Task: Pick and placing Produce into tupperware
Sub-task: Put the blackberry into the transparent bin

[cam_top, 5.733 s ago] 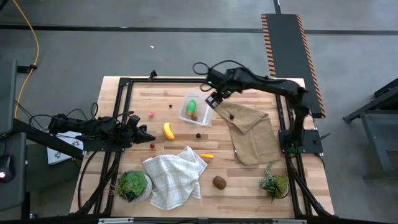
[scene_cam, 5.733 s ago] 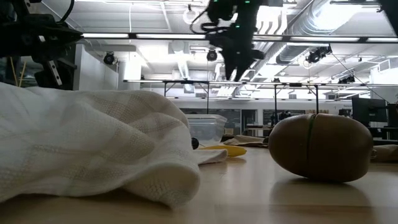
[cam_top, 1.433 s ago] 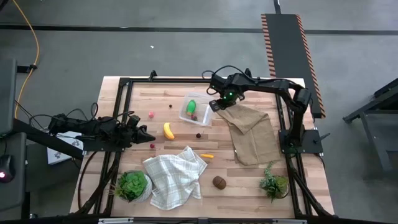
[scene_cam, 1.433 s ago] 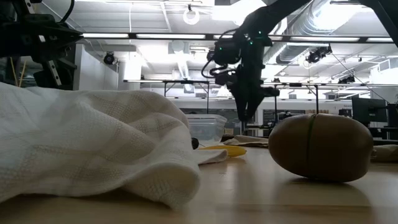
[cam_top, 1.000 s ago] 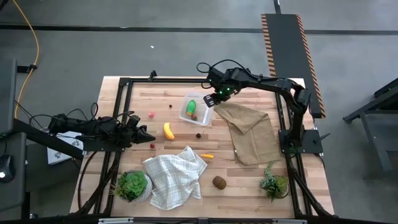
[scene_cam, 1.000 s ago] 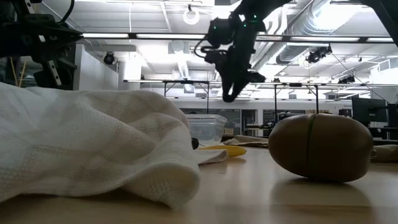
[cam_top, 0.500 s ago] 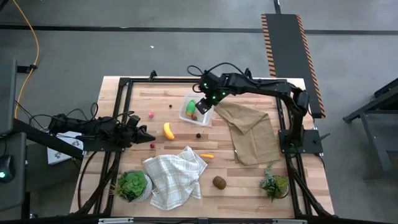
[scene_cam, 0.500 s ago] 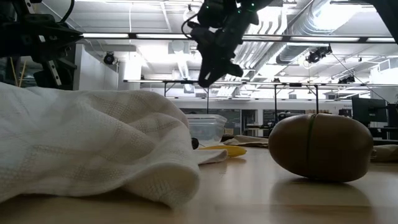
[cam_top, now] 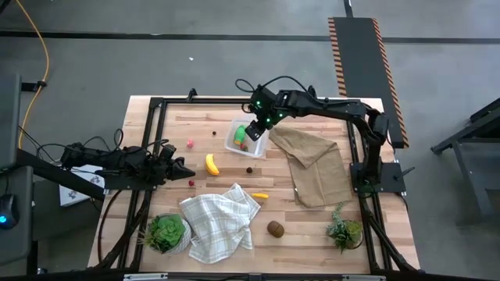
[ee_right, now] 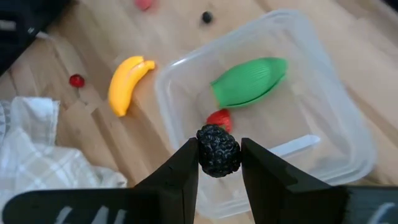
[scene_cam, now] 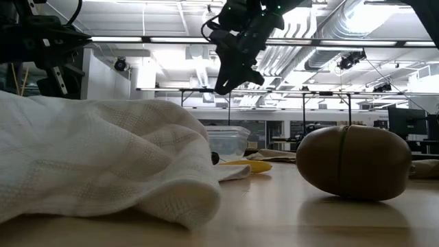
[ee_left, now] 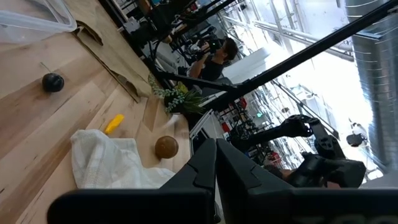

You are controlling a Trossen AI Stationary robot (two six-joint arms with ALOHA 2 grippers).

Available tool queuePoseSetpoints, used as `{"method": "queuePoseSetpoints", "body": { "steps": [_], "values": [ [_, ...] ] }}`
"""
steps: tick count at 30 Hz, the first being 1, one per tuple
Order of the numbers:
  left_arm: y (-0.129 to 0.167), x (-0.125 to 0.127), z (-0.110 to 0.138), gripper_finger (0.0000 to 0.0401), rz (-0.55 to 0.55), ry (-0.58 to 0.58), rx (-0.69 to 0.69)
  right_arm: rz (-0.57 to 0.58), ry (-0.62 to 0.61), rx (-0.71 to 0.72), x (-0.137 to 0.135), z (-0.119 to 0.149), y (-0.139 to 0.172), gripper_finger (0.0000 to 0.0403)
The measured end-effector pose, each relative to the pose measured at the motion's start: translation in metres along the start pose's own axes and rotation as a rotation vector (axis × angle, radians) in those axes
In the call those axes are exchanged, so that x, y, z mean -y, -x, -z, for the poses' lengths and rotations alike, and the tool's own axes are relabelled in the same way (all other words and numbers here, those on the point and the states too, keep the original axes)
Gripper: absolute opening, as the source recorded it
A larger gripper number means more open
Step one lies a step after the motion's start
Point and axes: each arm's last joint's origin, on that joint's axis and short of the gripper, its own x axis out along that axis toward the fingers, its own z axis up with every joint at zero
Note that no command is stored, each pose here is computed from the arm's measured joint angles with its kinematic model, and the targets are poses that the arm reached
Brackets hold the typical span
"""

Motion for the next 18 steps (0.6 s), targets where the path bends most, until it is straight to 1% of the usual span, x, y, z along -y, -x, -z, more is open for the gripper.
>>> {"method": "queuePoseSetpoints", "body": {
  "steps": [5, 14, 18],
  "values": [
    [0.000, 0.000, 0.000, 0.0001, 0.000, 0.000, 0.000, 0.017, -0.015, -0.012, 0.009, -0.002, -0.004, 0.0092],
    [0.000, 0.000, 0.000, 0.0001, 0.000, 0.001, 0.000, 0.023, -0.006, -0.095, 0.011, 0.005, -0.036, 0.0092],
    [0.000, 0.000, 0.000, 0.0001, 0.001, 0.003, -0.002, 0.035, -0.012, -0.126, 0.014, 0.007, -0.044, 0.0092]
  ]
}}
